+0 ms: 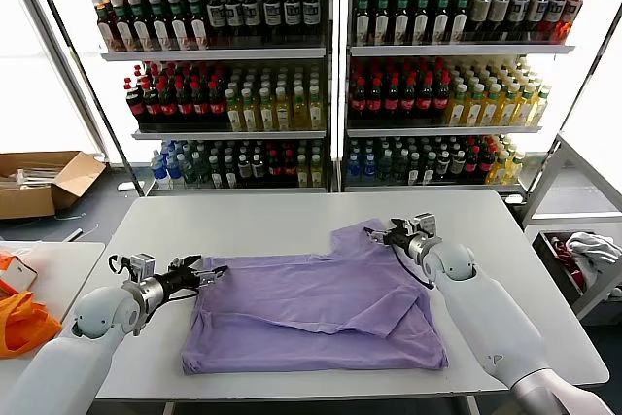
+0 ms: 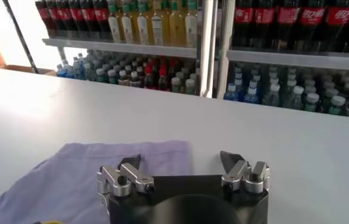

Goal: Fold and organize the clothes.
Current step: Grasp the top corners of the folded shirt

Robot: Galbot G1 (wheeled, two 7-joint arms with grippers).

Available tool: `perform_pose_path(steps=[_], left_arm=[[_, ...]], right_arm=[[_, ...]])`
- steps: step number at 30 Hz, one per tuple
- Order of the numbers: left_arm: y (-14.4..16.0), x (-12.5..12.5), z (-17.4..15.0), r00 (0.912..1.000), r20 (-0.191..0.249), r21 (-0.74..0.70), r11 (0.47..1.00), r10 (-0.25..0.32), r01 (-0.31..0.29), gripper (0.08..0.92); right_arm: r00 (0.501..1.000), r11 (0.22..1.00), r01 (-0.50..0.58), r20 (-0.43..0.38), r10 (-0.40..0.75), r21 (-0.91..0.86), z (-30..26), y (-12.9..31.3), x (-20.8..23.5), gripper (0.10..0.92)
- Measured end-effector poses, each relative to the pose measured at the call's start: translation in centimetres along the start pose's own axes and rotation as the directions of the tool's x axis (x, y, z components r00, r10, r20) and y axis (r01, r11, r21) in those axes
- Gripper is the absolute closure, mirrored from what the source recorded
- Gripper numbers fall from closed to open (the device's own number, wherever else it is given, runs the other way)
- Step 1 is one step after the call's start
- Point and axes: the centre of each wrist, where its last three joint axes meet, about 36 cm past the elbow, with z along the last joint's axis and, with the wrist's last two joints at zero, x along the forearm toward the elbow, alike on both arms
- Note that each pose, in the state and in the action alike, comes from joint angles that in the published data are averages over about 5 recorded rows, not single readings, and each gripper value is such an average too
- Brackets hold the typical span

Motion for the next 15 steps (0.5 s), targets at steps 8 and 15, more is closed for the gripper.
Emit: perform_pose_path(steps=[8,15], left_arm=[[0.6,0.3,0.5,0.9999,-0.010,0.005,1.000,0.002,-0.002,0.597],[0.1,0.3,0.7,0.9998,-0.004,0.011,1.000,0.020,-0.020,0.797]], right_arm=[[1.000,1.000,0.016,-0.005,-0.016,0.009,-0.1,1.0,-0.5,0.555],[1.000,1.000,0.029,0.010,-0.029,0.005,-0.4,1.6,-0.5,0.754]])
